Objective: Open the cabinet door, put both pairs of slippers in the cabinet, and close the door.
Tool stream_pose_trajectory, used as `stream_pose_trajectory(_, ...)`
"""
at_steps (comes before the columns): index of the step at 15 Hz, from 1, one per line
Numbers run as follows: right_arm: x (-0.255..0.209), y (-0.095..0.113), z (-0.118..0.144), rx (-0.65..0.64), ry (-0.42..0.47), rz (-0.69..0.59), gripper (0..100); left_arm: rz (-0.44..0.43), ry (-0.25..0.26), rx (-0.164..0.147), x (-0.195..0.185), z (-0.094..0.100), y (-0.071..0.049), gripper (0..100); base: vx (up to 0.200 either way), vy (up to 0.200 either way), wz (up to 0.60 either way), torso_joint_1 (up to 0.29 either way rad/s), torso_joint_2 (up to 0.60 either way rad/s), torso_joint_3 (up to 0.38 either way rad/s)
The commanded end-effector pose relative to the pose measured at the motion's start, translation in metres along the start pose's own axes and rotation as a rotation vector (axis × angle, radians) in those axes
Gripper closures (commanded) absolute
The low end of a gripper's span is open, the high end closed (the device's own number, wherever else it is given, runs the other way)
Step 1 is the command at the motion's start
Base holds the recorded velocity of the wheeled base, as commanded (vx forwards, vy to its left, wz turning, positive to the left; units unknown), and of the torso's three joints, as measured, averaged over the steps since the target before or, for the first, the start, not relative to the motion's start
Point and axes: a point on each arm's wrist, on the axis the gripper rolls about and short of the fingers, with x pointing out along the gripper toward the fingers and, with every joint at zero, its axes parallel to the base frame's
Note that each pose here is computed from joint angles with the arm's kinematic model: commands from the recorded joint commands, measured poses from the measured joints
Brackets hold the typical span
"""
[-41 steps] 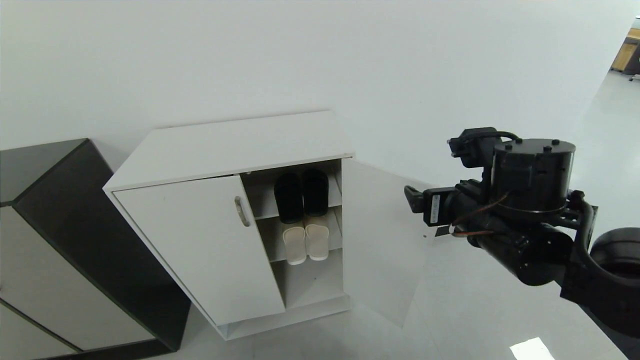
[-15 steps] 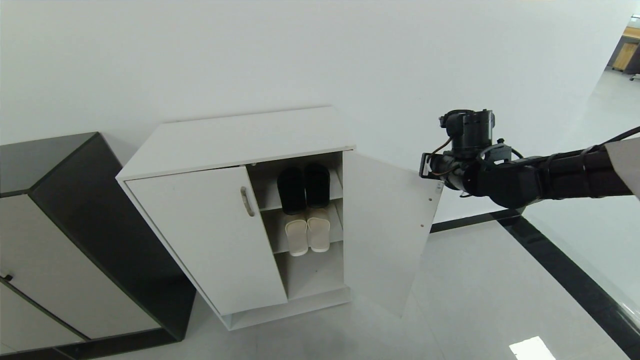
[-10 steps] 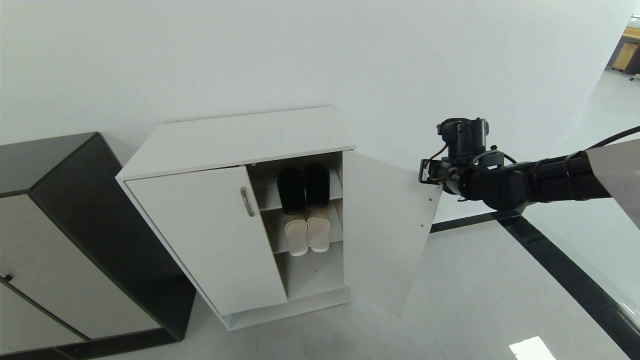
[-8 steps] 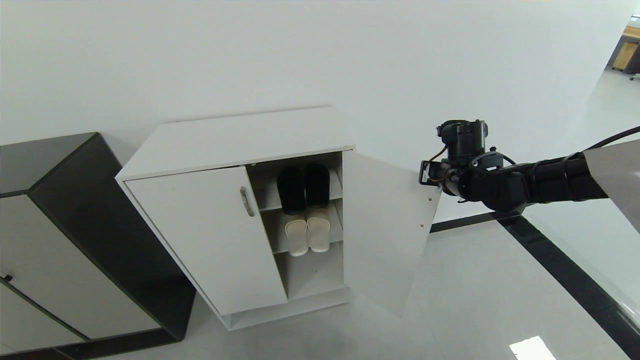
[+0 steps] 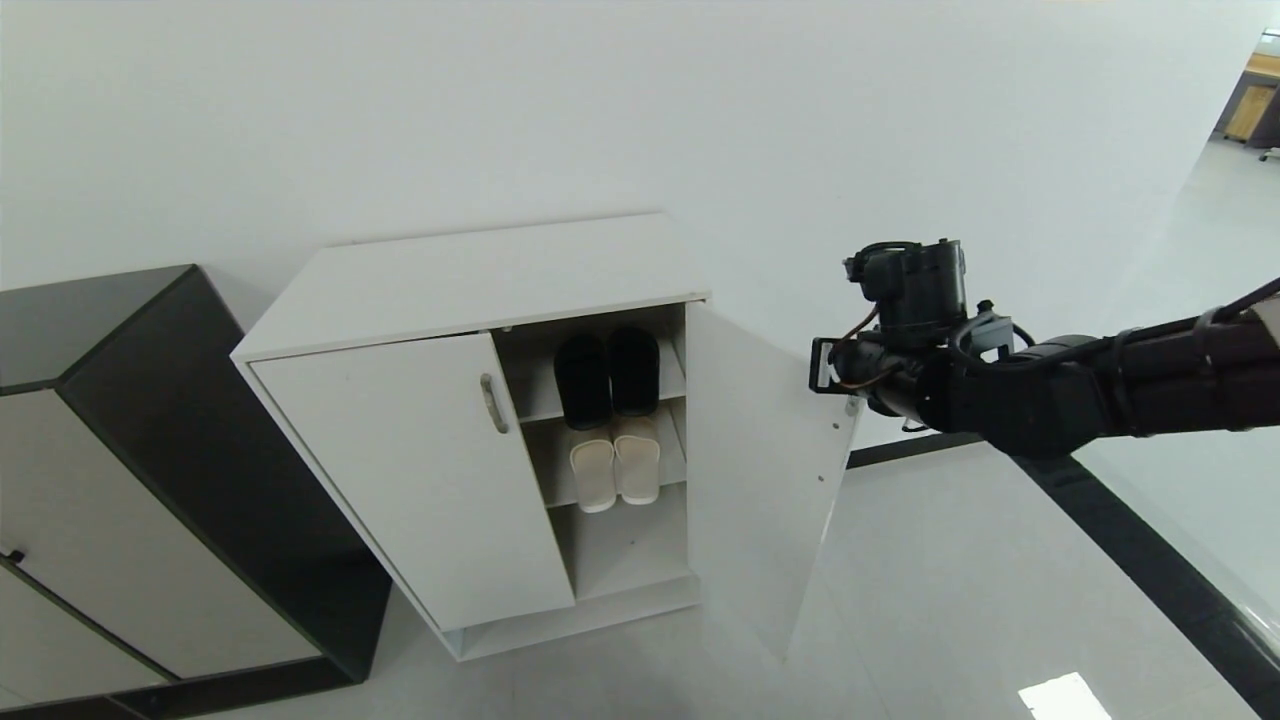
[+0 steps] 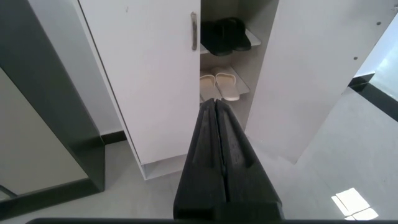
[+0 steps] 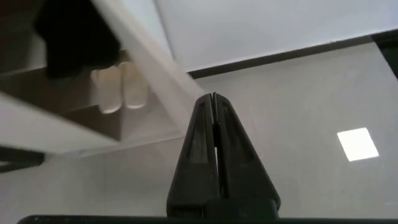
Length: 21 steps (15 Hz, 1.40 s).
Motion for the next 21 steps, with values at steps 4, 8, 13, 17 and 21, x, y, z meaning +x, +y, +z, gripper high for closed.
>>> stream_pose_trajectory(4,-0.034,0.008,0.004,-0.011,-0.010,0.059,100,0.000,0.001,0.000,0.000,0.000,0.000,100,0.000,0.000,0.00,0.000,0.00,0.000)
stream_pose_trajectory(8,-0.008,0.009,-0.025,-0.030,0.047,0.034,100,0.000,0.000,0.000,0.000,0.000,0.000,100,0.000,0.000,0.00,0.000,0.00,0.000)
stream_pose_trajectory(13,-0.007,0.045,-0.063,-0.071,0.071,0.124,100,0.000,0.001,0.000,0.000,0.000,0.000,100,0.000,0.000,0.00,0.000,0.00,0.000)
stream_pose_trajectory(17,-0.028,0.065,-0.065,-0.078,0.058,0.248,100,0.000,0.001,0.000,0.000,0.000,0.000,100,0.000,0.000,0.00,0.000,0.00,0.000)
stream_pose_trajectory(21,-0.038,0.061,-0.078,-0.135,0.026,0.332,100,0.000,0.001,0.000,0.000,0.000,0.000,100,0.000,0.000,0.00,0.000,0.00,0.000)
